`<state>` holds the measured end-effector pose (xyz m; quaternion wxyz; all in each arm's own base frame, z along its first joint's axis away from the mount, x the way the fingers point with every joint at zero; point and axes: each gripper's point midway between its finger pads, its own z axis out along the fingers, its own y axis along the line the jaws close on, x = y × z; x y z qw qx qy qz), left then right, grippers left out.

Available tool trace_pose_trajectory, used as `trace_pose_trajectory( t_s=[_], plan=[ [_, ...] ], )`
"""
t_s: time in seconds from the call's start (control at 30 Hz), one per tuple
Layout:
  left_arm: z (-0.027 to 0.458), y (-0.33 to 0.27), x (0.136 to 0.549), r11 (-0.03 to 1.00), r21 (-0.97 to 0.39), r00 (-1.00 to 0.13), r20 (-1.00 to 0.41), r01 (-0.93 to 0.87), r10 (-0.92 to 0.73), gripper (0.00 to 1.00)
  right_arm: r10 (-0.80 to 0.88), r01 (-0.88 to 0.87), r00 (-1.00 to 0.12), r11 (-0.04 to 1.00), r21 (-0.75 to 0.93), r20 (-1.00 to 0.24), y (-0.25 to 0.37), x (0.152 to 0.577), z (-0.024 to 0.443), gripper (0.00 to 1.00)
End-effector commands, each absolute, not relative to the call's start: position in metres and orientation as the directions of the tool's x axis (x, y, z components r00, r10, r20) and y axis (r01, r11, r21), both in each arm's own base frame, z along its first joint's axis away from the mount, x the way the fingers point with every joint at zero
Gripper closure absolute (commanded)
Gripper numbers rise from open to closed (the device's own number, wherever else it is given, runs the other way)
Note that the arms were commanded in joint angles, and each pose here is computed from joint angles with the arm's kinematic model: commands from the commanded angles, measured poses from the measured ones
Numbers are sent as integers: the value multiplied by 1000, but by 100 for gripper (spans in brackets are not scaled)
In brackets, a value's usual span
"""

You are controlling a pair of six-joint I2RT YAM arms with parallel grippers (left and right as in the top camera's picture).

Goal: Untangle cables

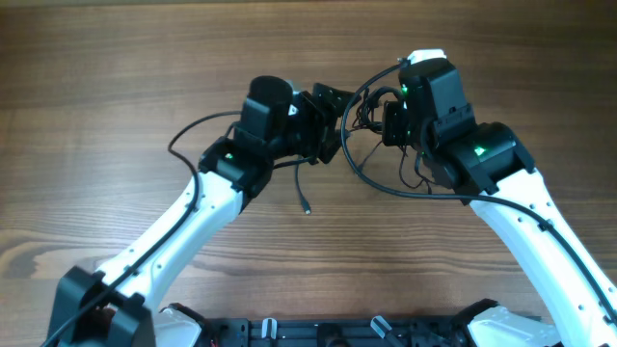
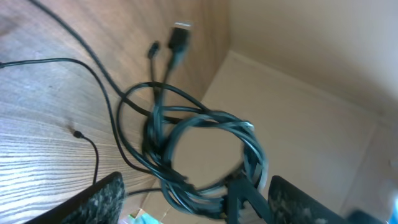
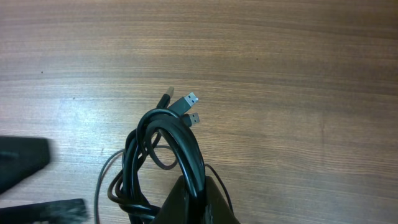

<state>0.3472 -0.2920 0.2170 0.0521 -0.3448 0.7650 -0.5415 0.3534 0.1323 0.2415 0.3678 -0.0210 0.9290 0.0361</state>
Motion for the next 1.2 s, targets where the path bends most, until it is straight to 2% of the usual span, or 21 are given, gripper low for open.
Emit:
trace_pose_trajectory(
  t_s=[0.0,0.07,0.2,0.27,0.3,0.33,0.43,0.47,0.53,0.63,0.7,0.97,1.17],
  plan=[
    [188,-301,349,168,-804,-700,369,-571,-611,37,4,-39,-724,998,48,-690,128,355,242,96],
    [175,-303,349,172,-781,-683,390,-601,-617,40,3,-40,-725,998,47,-689,128,355,242,95],
    [164,-300,356,174,-771,-658,375,-612,-653,59,3,-39,-726,998,46,-688,128,354,242,95],
    [164,-298,358,172,-774,-654,368,-610,-661,77,3,-39,-726,998,46,-688,128,354,242,96],
    [164,-298,358,172,-774,-653,368,-610,-662,89,3,-39,-726,998,46,-688,128,354,242,96],
    [163,-297,360,170,-775,-648,362,-609,-670,96,3,-39,-726,998,46,-688,128,354,242,95],
    [164,-298,360,207,-799,-686,315,-565,-656,96,3,-40,-726,998,46,-688,128,354,242,95],
    [171,-303,358,285,-850,-780,207,-442,-590,96,2,-40,-726,998,45,-688,128,354,242,95],
    [177,-313,349,397,-891,-895,22,-220,-445,96,2,-40,-725,998,46,-688,128,354,242,96],
    [174,-322,332,461,-886,-953,-103,-43,-287,96,3,-40,-725,998,46,-689,128,355,242,95],
    [159,-323,325,505,-862,-963,-110,-31,-246,95,4,-40,-722,998,48,-692,129,355,243,96],
    [121,-346,302,547,-836,-989,-118,47,-95,91,29,-80,-673,991,112,-739,143,367,257,96],
    [81,-326,274,665,-744,-998,-65,65,25,90,147,-62,-607,971,230,-781,119,395,287,96]
  ],
)
